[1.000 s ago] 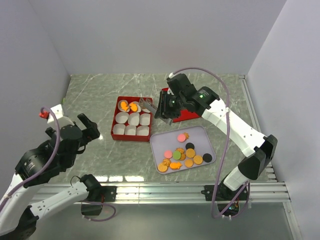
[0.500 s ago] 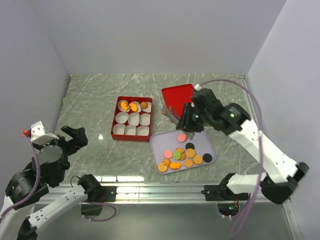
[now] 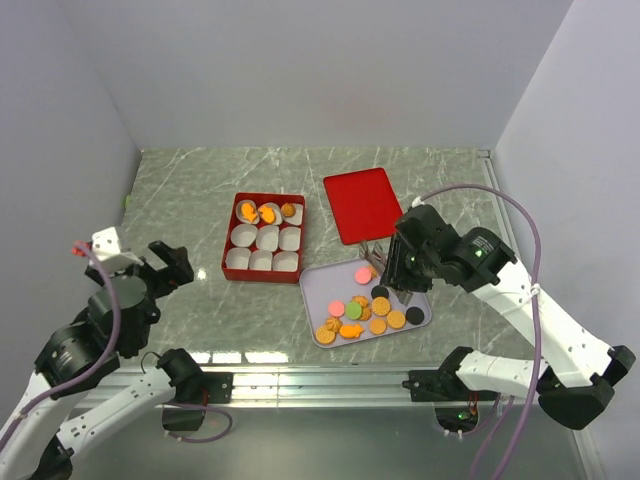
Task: Pack the cookies
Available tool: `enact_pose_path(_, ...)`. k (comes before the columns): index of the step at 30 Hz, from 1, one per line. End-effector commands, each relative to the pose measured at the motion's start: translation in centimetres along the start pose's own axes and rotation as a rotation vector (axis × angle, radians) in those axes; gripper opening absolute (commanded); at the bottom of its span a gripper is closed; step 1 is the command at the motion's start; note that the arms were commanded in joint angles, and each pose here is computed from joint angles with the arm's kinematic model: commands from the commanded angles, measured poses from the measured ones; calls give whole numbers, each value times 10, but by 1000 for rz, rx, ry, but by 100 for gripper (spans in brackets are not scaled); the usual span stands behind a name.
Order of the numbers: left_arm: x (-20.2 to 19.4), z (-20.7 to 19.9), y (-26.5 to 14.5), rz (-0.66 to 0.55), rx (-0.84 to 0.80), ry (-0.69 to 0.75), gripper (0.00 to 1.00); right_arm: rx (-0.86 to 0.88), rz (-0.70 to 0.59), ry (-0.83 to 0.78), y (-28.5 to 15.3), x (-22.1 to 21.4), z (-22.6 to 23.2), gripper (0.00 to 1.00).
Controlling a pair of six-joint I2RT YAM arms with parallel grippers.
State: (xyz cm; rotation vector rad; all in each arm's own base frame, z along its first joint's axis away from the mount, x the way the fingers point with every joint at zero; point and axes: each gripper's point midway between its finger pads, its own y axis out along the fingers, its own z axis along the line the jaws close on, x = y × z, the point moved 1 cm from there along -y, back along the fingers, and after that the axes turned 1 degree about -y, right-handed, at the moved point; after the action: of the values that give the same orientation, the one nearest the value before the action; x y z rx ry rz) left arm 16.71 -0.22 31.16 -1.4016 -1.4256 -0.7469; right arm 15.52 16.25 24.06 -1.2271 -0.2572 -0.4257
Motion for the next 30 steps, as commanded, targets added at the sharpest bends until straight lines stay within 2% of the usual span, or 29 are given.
enact_pose_path(1,-4,-17,8,8,-47,42,99,-74,-4,-21,3,-6,-18,45)
enact_pose_path(7,-17,-29,19,37,-53,105,99,-76,46,-41,20,-16,-19,45)
enact_pose_path(14,-21,-40,24,27,-89,83,99,-96,72,-70,33,-15,-16,45)
enact_pose_path(23,-58,-65,42,138,-150,216,99,-108,106,-92,46,-13,-8,50)
enact_pose_path(26,-63,-77,50,171,-193,215,99,-124,124,-110,52,-12,-6,50)
enact_pose_path(30,-65,-74,71,207,-201,196,98,-130,134,-134,60,-12,-5,50)
